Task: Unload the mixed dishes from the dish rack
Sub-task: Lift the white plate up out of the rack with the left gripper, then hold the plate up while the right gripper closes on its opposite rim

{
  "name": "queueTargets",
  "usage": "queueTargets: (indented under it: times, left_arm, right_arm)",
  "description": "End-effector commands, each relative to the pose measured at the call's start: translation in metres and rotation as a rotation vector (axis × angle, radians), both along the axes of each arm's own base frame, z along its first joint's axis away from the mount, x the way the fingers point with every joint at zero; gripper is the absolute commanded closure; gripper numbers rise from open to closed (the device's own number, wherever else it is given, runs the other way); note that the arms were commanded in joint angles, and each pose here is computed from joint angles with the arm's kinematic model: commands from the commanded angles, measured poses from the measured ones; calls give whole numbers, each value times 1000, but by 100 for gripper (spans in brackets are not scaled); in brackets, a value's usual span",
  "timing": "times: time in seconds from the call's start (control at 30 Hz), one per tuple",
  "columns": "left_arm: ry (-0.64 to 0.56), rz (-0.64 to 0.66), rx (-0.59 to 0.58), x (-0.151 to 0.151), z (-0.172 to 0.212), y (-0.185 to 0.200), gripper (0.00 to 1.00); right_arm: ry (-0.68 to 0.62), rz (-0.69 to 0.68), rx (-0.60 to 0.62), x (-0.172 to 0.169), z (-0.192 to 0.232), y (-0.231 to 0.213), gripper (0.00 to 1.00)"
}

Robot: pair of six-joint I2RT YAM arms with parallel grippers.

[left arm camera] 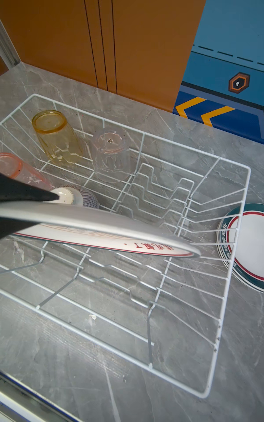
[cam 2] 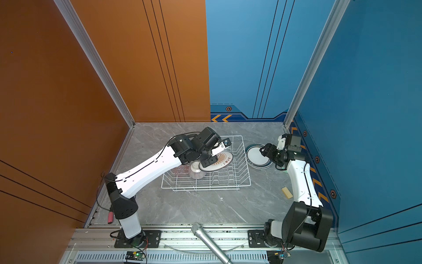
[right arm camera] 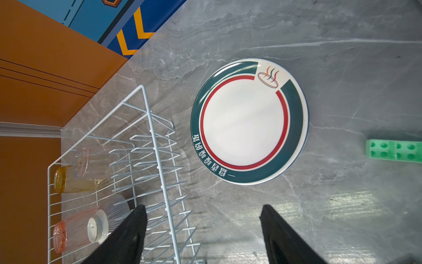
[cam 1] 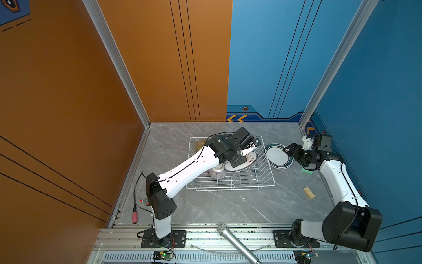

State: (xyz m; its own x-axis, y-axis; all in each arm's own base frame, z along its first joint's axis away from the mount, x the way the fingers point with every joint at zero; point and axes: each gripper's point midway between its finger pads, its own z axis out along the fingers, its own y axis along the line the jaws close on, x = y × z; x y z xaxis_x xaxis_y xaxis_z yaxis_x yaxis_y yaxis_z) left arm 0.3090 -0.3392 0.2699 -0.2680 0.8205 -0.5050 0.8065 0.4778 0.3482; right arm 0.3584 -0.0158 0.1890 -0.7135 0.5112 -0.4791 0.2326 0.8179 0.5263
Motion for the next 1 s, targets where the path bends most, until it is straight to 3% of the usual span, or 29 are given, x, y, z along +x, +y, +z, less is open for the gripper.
queueTargets:
  times: [0.0, 0.4, 0.57, 0.77, 0.97]
  left_arm:
    - [12, 28, -164, 1, 32, 1, 100]
    - [174, 120, -430, 25, 43, 12, 100]
    - [246, 133, -585, 33, 51, 15, 100]
    - [279, 143, -771, 43, 68, 20, 100]
    - [321, 166, -967, 59, 81, 27, 100]
  right_arm:
    - [-70, 45, 27, 1, 14, 12, 23]
    - [-190, 259, 202, 1, 35, 62, 27]
    - [-238, 367, 280, -2, 47, 89, 34]
    - [-278, 494, 371, -8, 62, 117, 49]
    - [-333, 622, 432, -19, 79, 148, 50]
